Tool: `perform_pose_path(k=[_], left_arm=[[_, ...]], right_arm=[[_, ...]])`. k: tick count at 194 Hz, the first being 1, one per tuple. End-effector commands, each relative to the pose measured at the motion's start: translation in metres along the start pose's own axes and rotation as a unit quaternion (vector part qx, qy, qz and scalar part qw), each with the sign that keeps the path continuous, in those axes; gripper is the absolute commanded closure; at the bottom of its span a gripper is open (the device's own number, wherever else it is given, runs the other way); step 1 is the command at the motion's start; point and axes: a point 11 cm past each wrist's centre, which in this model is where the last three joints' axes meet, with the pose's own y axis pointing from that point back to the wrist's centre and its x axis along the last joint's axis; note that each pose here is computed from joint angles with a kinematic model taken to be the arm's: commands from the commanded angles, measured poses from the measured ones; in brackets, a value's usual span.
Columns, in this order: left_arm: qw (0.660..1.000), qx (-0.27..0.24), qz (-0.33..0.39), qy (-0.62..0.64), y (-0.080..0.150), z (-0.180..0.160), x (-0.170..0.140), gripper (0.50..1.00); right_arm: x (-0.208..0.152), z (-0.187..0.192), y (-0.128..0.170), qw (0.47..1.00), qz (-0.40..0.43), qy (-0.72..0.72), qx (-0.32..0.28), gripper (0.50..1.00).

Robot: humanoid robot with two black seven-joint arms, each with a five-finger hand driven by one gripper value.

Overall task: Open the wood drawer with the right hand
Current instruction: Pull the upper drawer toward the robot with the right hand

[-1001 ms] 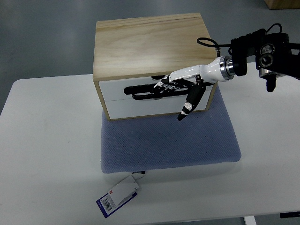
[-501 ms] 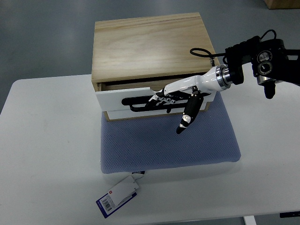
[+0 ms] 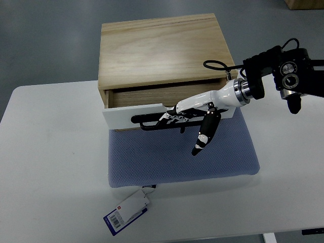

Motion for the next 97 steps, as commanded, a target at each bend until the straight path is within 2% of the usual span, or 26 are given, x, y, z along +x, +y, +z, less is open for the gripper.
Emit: perform_pose_path(k=[1,97], left_arm=[[1.000,0.000,-0.001,0.000,0.0000,0.0000,-0.0004,0.500],[1.000,0.000,-0.001,0.000,0.0000,0.0000,-0.0004,0.500]], right_arm=[[-0.0036,-0.0019,0.0008,1.000,-0.004,0.002,0.003,0.560],[-0.0078,-0.0059,0.0017,1.000,-0.009,0.005,0.009,0.560]])
